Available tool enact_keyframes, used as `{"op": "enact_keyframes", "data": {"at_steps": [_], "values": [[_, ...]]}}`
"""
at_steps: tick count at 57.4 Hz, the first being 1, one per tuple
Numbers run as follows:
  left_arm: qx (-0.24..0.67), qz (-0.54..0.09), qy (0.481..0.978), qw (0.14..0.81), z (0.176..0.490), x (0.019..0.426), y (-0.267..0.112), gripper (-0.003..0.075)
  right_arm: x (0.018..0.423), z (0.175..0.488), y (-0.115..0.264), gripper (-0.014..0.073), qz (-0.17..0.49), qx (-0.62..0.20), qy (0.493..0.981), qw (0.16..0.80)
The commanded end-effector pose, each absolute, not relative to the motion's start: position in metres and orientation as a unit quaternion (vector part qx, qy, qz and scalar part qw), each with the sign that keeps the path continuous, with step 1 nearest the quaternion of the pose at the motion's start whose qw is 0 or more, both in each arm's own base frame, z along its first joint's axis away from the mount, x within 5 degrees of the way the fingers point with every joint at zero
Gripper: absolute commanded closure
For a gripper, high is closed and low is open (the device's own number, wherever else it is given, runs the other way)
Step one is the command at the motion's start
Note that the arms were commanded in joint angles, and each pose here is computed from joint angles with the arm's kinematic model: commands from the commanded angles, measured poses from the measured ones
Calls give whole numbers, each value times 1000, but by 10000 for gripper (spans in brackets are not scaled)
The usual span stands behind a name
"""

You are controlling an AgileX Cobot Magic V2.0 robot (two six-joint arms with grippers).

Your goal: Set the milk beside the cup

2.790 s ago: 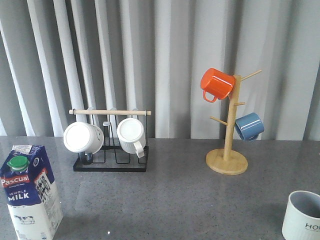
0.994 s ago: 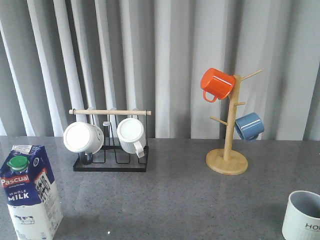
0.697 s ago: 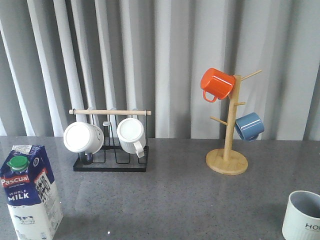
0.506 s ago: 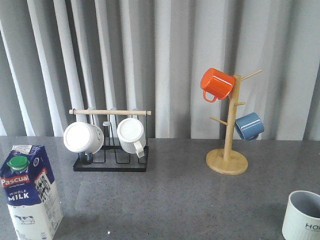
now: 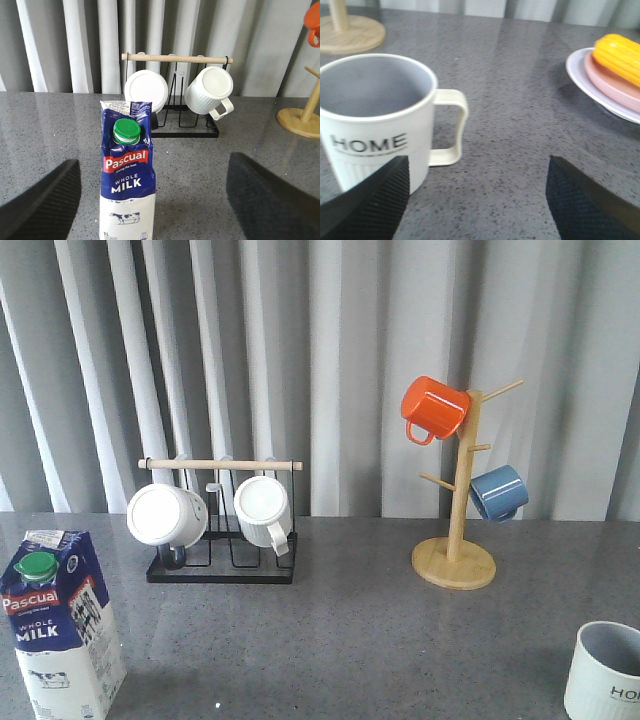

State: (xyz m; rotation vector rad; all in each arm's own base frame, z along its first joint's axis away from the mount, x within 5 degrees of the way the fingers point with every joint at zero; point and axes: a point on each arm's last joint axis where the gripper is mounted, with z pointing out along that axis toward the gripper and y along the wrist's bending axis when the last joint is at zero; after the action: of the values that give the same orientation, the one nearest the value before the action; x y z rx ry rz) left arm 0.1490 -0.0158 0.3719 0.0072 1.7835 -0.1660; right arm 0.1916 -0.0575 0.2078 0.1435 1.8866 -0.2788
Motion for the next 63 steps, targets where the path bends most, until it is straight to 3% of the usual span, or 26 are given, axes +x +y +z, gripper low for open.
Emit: {"op": "enact_keyframes", "data": {"at_steps": [1,31,63], "values": [[-3,-82,739,668,391,148,-16,190,193,222,-64,57,-141,81,743,649],[-3,-82,739,668,391,148,-16,208,212,190,-72,57,-169,57,758,628],[-3,-82,739,668,391,148,-16,208,237,187,-77,57,-173,25,741,649]]}}
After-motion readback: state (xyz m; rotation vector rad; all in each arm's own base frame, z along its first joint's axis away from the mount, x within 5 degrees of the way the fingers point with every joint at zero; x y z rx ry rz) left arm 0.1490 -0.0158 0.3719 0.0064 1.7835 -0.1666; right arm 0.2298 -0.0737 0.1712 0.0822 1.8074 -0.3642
